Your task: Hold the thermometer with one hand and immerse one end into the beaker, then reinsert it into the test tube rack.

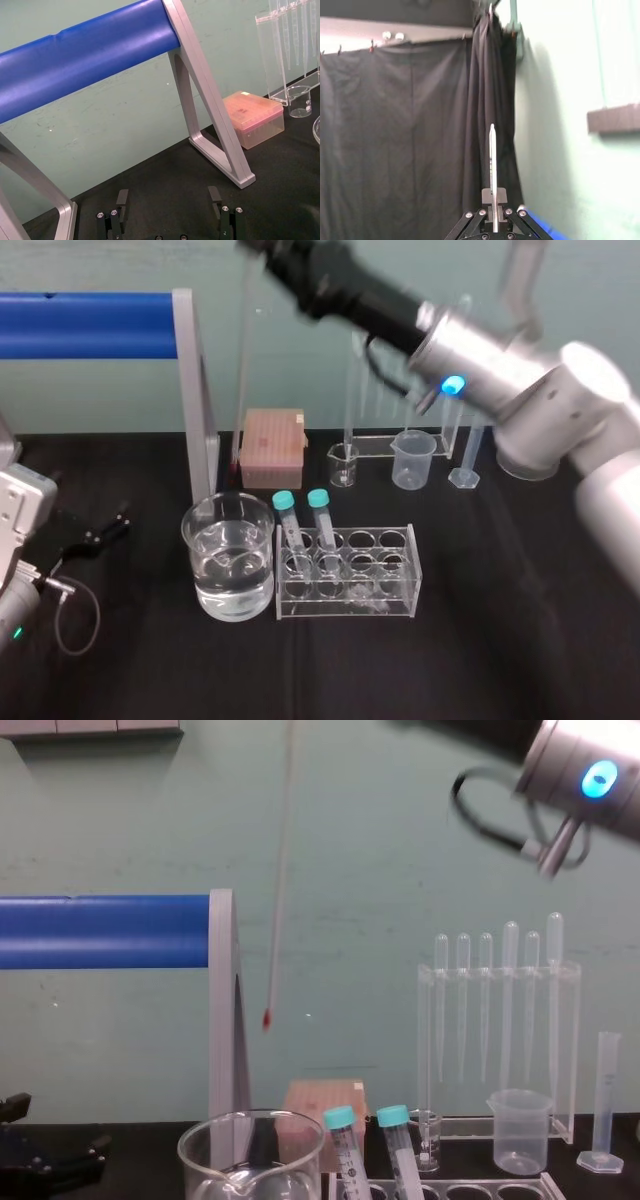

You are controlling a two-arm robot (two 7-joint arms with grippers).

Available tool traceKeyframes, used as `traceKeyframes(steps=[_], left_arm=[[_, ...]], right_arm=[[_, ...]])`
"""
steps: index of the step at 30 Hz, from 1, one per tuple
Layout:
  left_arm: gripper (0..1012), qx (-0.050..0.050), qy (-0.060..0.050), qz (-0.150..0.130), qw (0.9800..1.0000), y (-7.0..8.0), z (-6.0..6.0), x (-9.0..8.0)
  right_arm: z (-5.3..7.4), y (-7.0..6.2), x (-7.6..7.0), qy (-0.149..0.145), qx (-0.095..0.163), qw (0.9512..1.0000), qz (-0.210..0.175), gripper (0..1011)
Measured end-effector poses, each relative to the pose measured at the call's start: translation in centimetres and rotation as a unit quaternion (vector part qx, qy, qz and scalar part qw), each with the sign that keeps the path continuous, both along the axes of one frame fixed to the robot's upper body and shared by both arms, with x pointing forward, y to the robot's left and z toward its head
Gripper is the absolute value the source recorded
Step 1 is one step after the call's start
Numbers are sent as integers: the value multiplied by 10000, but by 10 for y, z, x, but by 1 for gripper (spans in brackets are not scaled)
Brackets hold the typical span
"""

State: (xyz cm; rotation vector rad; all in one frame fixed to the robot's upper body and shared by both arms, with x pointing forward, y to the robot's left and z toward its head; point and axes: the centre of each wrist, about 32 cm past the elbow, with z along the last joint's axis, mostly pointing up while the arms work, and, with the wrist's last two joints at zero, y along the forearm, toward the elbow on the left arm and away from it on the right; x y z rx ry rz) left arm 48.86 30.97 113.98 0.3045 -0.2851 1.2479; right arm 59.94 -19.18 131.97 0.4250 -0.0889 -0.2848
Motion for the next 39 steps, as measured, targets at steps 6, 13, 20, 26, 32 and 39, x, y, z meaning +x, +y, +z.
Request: traceKeyframes(steps=[6, 13, 20, 26, 32, 39], left_arm=[[1008, 0, 0, 0, 10000, 0, 0, 0], [1008, 0, 0, 0, 10000, 0, 0, 0], [1008, 0, 0, 0, 10000, 0, 0, 0], [1008, 0, 0, 0, 10000, 0, 0, 0], [1008, 0, 0, 0, 10000, 0, 0, 0], [1008, 0, 0, 0, 10000, 0, 0, 0]], right_arm=[[21, -32, -14, -170, 157, 9990, -389, 53], [3, -70, -48, 140, -80, 9958, -907, 53], [-23, -88, -73, 528, -157, 9893, -1351, 53], [-48, -94, -84, 771, -289, 9830, -1644, 53], [-64, -93, -84, 701, -448, 9817, -1712, 53], [-78, -88, -82, 507, -603, 9834, -1632, 53]])
